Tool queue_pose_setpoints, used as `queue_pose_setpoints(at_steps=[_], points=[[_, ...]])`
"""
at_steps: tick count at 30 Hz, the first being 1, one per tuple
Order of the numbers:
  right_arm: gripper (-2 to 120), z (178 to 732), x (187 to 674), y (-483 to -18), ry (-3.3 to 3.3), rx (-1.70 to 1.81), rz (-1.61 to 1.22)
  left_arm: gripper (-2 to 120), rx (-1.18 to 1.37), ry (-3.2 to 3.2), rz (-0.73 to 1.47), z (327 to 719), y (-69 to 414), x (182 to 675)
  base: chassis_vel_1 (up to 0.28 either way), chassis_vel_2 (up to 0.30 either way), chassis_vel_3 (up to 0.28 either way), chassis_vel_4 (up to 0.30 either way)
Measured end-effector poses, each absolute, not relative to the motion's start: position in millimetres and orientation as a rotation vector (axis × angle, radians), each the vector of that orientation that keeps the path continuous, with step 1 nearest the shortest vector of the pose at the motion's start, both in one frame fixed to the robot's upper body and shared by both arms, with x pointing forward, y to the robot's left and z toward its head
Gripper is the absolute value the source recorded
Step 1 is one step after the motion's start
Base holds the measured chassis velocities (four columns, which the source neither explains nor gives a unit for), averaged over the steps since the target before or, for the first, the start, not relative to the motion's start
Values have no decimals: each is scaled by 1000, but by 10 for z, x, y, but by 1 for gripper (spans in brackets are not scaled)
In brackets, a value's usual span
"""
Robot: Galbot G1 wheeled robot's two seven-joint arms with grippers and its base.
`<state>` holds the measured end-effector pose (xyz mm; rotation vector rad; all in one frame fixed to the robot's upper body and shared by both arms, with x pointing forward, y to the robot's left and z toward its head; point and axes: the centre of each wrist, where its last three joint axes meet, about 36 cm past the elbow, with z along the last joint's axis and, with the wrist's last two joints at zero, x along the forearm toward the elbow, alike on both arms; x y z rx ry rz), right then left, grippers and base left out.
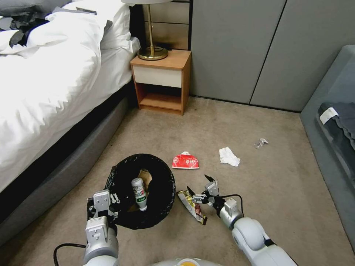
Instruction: Pick up the trash bin, then pick up the garbage from the floor and place it into the trash bin.
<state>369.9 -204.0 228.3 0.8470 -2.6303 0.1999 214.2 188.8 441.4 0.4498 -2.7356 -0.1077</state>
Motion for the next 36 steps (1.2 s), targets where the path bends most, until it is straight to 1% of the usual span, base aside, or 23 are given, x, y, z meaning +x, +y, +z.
queue_pose_setpoints(at_steps=[6,14,21,32,36], points=[[100,2147,3890,-2005,-2578,852,244,0,449,-2731,-119,4393,1876,2134,0,0,0,0],[100,1733,3995,-2097,-2511,845,254,0,450,-2724,-134,4373,1871,2117,0,0,0,0],[100,1579,3958,-2090,-2472,887,245,0,446,-2720,-135,4353,1843,2114,0,0,0,0],[100,1339,3769,-2021,-2416,926,256,0,447,-2724,-136,4348,1851,2131,0,0,0,0],[94,1252,3705,-2037,-2405,920,263,0,446,-2724,-134,4348,1852,2134,0,0,0,0]])
